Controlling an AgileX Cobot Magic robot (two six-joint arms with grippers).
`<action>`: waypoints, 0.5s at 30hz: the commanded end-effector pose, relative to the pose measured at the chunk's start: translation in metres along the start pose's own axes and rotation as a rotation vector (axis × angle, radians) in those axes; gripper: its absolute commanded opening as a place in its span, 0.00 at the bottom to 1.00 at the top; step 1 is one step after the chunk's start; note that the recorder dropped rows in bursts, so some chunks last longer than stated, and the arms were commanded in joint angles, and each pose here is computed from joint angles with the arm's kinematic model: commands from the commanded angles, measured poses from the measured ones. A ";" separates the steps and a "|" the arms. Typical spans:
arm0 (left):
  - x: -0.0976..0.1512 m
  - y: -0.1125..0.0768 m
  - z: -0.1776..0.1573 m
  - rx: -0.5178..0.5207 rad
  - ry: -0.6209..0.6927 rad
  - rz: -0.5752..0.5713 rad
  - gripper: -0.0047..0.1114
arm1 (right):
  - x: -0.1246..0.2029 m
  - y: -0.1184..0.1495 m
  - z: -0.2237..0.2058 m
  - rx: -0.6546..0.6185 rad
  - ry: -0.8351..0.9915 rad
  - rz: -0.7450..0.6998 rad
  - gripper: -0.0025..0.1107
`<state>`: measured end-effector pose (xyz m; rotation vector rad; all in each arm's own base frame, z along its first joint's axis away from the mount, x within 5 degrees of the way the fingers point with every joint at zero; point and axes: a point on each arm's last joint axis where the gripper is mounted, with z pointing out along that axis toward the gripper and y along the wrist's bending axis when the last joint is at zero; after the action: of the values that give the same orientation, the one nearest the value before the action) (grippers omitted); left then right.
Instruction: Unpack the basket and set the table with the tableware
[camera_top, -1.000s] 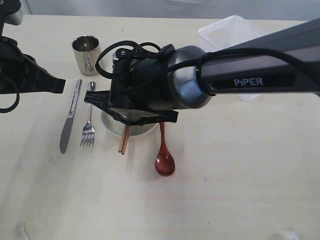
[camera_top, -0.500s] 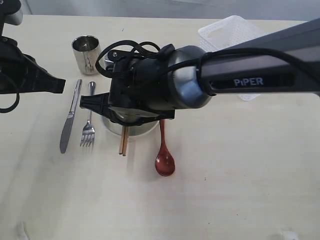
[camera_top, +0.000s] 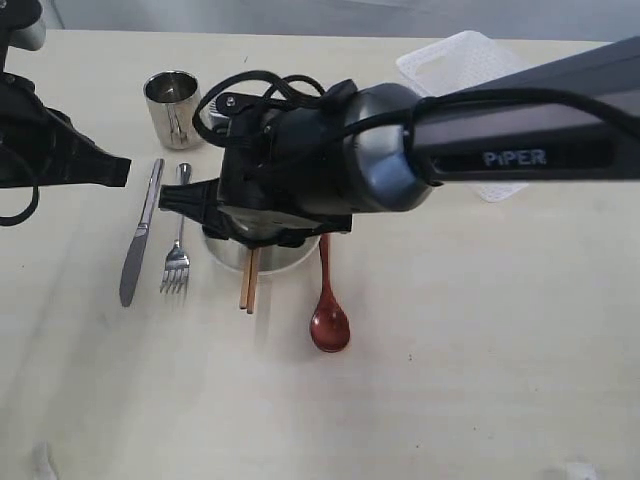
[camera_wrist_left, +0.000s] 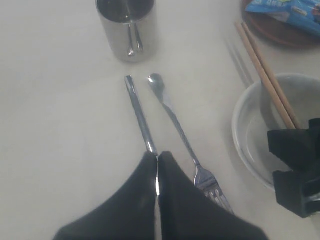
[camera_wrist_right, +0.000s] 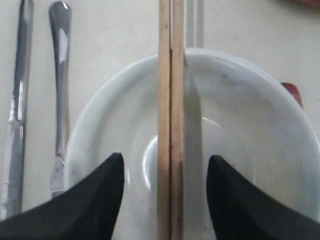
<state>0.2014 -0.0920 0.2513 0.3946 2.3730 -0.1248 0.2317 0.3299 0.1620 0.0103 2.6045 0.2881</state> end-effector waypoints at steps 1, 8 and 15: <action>0.001 0.001 -0.001 -0.002 -0.005 0.002 0.04 | -0.015 0.004 -0.037 -0.058 -0.050 -0.098 0.46; 0.001 0.001 -0.001 -0.002 -0.005 0.002 0.04 | -0.036 -0.025 -0.108 0.091 -0.104 -0.295 0.46; 0.001 0.001 -0.001 -0.002 -0.005 0.002 0.04 | -0.032 -0.084 -0.102 0.128 0.099 -0.250 0.46</action>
<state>0.2014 -0.0920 0.2513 0.3946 2.3730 -0.1248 0.2129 0.2419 0.2625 -0.2922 2.5877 0.0126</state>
